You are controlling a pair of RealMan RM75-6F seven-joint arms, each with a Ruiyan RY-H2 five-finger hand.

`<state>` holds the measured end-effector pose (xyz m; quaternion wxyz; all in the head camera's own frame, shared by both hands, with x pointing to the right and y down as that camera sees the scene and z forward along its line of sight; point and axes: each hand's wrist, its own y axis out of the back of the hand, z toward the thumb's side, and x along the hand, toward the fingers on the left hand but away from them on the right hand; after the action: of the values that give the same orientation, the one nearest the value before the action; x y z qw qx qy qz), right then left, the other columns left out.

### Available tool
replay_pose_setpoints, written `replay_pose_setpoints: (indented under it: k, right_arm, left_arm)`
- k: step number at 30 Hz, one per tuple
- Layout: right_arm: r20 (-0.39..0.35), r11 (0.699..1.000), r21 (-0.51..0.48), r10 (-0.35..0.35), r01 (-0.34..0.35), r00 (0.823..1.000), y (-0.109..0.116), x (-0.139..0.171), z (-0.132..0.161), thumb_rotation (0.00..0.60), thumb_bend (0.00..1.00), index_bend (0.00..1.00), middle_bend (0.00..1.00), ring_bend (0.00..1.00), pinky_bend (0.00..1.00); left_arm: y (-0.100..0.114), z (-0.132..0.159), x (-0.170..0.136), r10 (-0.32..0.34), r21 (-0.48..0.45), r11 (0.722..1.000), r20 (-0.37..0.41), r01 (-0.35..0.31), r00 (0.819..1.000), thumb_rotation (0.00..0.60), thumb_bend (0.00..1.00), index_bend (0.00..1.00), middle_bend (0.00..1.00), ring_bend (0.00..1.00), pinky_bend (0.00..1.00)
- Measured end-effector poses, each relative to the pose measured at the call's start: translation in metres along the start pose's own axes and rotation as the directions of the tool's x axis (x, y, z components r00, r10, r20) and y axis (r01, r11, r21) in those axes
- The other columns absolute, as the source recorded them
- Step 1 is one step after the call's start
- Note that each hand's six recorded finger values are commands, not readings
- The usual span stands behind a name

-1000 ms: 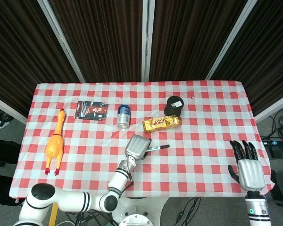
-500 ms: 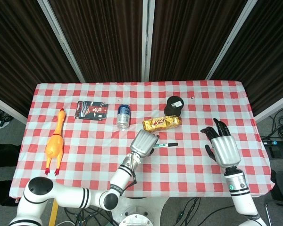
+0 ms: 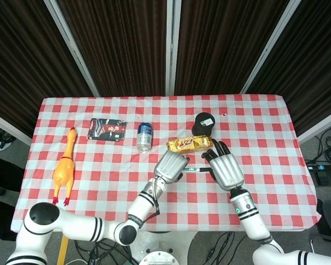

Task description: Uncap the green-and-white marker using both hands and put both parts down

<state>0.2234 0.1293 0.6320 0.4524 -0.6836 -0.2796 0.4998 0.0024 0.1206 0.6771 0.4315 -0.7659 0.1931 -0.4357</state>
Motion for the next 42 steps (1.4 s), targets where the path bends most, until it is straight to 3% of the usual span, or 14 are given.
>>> replay_pose_setpoints:
  k: [13,27,42]
  right_arm:
    - [-0.001,0.999,-0.001,0.043,-0.043,0.999,-0.028,-0.007,0.011,0.6,0.26,0.42,0.38,0.09,0.14]
    - [-0.008,0.999,-0.01,0.04,-0.04,0.999,-0.034,-0.011,0.013,0.6,0.26,0.48,0.43,0.13,0.15]
    - [-0.001,1.0,-0.018,0.021,-0.021,1.0,-0.033,-0.013,0.015,0.6,0.27,0.62,0.54,0.21,0.18]
  left_arm:
    - [-0.002,-0.001,0.0,-0.004,0.001,1.0,0.002,0.004,1.0,0.6,0.38,0.57,0.61,0.78,0.74]
    - [-0.001,-0.004,0.001,0.001,-0.01,1.0,-0.004,-0.001,1.0,0.6,0.37,0.57,0.61,0.78,0.74]
    - [0.0,-0.004,-0.003,0.001,-0.024,1.0,-0.004,-0.001,1.0,0.6,0.37,0.57,0.61,0.78,0.74]
